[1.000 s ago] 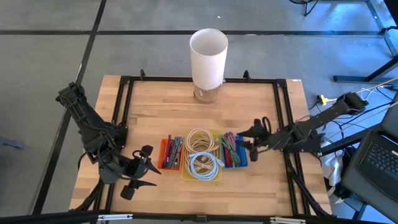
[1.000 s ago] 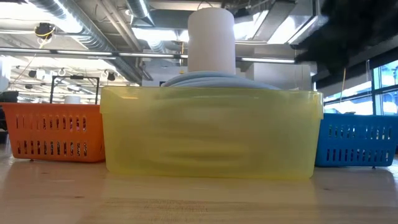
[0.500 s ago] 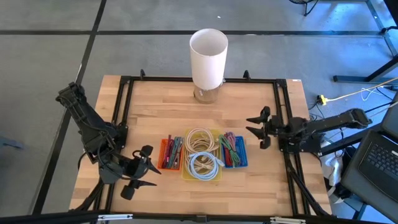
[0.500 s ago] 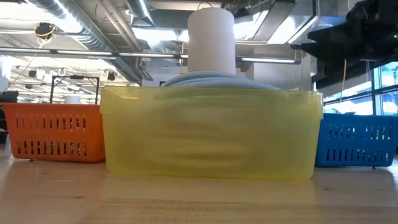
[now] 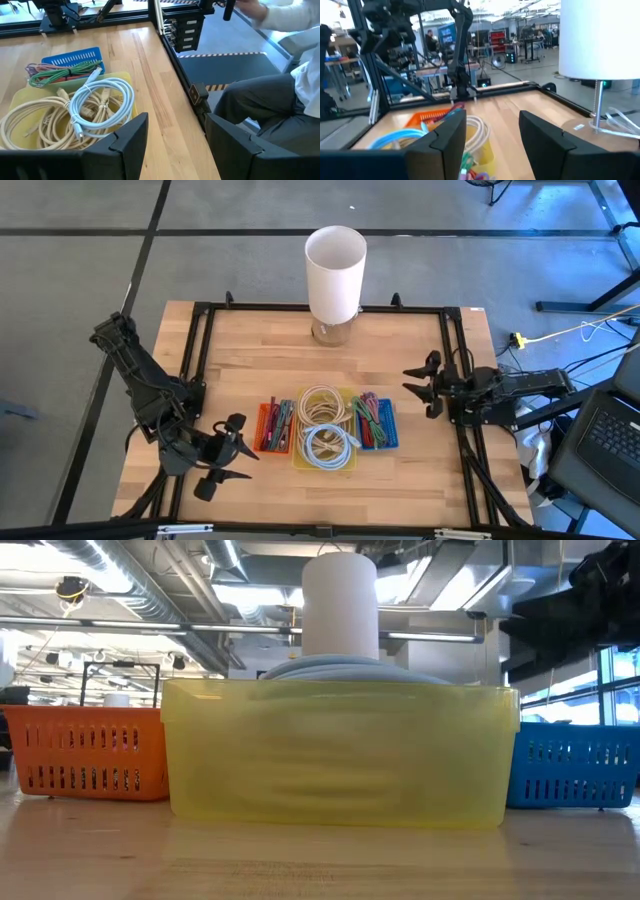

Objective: Pick & Place USB Port
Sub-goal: Return to Home Position

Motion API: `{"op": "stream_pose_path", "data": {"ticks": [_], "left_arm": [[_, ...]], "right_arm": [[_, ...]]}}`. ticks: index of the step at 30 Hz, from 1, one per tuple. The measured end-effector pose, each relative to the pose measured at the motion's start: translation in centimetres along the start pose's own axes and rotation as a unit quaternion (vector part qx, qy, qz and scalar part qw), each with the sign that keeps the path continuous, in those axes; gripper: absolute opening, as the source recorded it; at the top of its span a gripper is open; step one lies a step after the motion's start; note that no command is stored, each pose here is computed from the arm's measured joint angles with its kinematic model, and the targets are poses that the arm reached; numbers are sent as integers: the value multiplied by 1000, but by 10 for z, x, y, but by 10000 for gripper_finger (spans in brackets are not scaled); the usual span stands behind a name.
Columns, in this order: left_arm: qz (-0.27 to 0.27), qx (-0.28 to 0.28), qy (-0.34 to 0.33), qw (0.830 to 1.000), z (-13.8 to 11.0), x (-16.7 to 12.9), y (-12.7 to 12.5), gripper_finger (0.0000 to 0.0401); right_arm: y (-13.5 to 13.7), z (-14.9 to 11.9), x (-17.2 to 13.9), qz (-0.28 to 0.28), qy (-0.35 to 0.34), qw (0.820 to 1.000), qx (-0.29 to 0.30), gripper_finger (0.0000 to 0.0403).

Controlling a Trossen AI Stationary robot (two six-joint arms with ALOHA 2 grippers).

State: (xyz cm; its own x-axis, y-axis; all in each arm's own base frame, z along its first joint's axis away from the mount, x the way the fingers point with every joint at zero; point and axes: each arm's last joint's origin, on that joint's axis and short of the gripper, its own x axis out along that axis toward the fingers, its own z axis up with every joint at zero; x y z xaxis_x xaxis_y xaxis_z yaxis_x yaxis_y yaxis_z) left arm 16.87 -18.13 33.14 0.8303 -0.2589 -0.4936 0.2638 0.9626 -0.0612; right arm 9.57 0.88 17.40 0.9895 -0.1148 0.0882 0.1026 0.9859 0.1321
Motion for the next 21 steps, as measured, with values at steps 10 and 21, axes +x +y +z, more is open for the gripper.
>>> {"op": "stream_pose_path", "data": {"ticks": [10, 21], "left_arm": [[0, 0, 0, 1000, 0, 0, 0, 191], [-32, -85, 12, 996, 0, -1, -2, 191]], "right_arm": [[0, -2, 0, -1, 8, 1000, -7, 184], [0, -2, 0, -1, 8, 1000, -7, 184]]}}
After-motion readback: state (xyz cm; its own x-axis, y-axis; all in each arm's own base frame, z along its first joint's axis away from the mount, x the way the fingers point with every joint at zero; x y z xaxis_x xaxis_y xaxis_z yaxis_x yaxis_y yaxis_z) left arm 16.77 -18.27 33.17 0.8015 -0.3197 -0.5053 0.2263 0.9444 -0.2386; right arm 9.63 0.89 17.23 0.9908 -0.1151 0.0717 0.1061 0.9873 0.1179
